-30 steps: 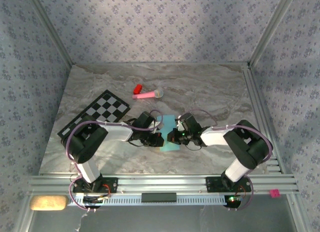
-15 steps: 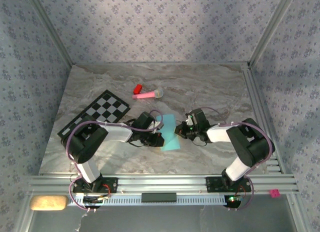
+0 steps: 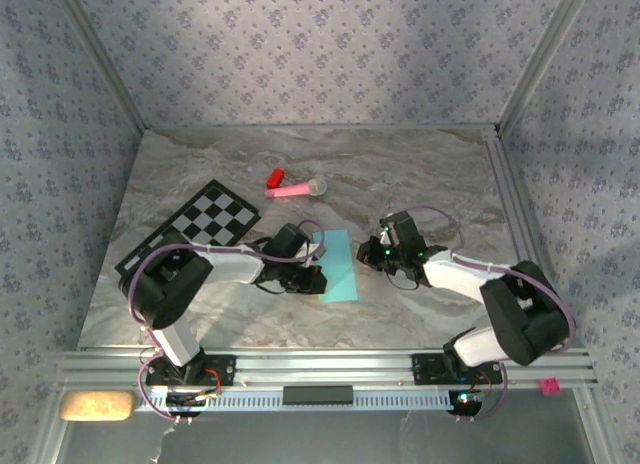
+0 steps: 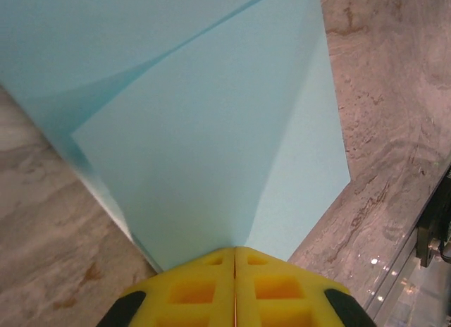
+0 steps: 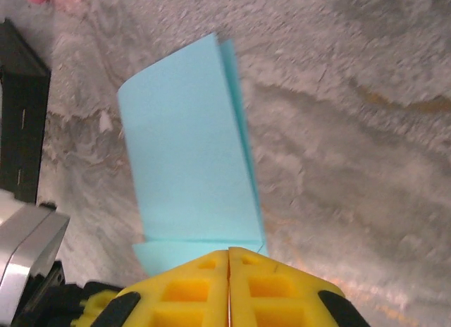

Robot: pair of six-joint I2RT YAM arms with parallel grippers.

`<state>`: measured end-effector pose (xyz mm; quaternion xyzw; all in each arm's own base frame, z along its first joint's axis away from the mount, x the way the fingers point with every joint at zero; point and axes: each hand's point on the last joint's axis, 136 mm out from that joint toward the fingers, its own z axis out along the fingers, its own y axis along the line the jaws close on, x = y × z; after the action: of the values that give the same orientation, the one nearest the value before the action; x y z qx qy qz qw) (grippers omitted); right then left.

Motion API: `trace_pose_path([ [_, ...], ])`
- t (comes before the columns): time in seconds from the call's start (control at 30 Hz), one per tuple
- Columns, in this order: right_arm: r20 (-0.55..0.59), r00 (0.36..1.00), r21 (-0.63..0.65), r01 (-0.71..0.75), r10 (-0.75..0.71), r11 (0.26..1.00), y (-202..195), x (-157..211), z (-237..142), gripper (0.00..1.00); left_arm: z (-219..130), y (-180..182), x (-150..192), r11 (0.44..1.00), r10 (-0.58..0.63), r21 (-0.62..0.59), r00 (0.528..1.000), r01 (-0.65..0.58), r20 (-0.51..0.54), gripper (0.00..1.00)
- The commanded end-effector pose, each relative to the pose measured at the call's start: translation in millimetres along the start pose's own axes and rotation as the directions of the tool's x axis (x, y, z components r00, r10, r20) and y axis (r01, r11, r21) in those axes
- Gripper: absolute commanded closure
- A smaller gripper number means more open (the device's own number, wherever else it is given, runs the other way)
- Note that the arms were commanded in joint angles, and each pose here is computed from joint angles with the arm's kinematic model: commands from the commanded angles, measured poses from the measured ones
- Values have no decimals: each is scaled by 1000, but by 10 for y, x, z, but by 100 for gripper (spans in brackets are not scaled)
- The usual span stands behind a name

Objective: Fold a paper plane with a square sheet of paper (pick it up from the middle)
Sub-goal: Fold the triangle a second time at the center of the table, then turn over the paper at the center of the table.

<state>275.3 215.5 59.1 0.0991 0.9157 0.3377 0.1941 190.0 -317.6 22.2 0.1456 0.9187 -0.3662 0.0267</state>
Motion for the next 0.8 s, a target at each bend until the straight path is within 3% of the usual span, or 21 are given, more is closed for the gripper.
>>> trace_pose_path([
  [0.0, -25, 1000, 78, 14, -13, 997, -125, 163, -89, 89, -227, -271, -198, 999, 39, 12, 998, -39, 52, 85],
  [0.17, -15, 1000, 91, -15, 16, 996, -172, 332, -207, 82, -468, -388, -475, 996, 92, -24, 990, -90, 110, 81],
  [0.3, -12, 997, 125, -72, 74, 990, -248, 423, -261, 71, -407, -260, -591, 990, 115, -85, 990, -108, 80, 82],
  [0.57, -73, 994, 88, -72, 78, 994, -109, 580, -207, 65, -206, -125, -616, 989, 105, -111, 994, -101, 27, 86],
  [0.7, -3, 998, 243, -68, 71, 968, -274, 568, -286, 63, -139, 53, -586, 980, 97, -176, 995, -94, 4, 87],
  [0.77, -13, 998, 248, -55, 60, 967, -253, 586, -279, 62, -105, 118, -565, 977, 95, -191, 995, -94, -2, 88],
])
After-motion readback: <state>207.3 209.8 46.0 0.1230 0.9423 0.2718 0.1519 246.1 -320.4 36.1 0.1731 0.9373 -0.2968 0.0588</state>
